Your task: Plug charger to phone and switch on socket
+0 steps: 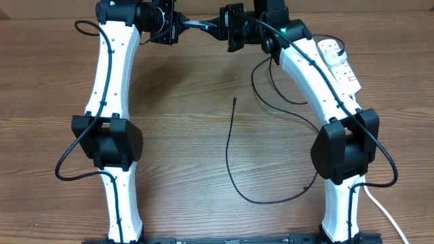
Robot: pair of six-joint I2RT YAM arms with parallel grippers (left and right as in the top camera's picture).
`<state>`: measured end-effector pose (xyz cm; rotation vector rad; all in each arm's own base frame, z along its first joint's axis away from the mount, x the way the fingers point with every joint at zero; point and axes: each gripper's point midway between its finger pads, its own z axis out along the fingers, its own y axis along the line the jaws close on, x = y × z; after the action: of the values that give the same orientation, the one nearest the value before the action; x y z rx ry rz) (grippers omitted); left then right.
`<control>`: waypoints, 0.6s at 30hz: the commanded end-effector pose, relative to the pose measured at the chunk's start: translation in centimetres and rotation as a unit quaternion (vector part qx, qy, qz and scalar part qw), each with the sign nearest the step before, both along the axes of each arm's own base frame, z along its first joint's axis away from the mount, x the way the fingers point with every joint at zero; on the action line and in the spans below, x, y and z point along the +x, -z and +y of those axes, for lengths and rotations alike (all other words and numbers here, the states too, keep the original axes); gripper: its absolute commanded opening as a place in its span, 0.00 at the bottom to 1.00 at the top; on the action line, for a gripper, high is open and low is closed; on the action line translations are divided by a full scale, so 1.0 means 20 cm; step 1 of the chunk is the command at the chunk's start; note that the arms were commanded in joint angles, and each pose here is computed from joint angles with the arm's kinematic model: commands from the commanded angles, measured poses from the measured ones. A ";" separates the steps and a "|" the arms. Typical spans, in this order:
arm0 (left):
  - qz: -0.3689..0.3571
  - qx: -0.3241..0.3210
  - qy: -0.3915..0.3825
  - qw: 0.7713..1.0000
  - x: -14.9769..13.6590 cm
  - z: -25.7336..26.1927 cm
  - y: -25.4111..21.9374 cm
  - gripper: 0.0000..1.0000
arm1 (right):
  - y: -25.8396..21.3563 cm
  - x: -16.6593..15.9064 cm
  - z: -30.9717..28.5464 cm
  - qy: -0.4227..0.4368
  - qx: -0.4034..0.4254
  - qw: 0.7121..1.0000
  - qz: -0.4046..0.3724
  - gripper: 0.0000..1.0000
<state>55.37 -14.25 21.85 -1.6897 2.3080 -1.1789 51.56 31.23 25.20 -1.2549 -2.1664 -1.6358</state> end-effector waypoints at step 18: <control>-0.041 0.095 0.147 0.984 -0.14 0.23 0.09 0.04 | 0.13 0.17 -0.53 -0.101 -0.293 0.898 -0.313 0.78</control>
<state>53.40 -10.15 19.66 -1.5072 2.4793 -0.9750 54.74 22.74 21.28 -0.9721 -2.9009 -1.5344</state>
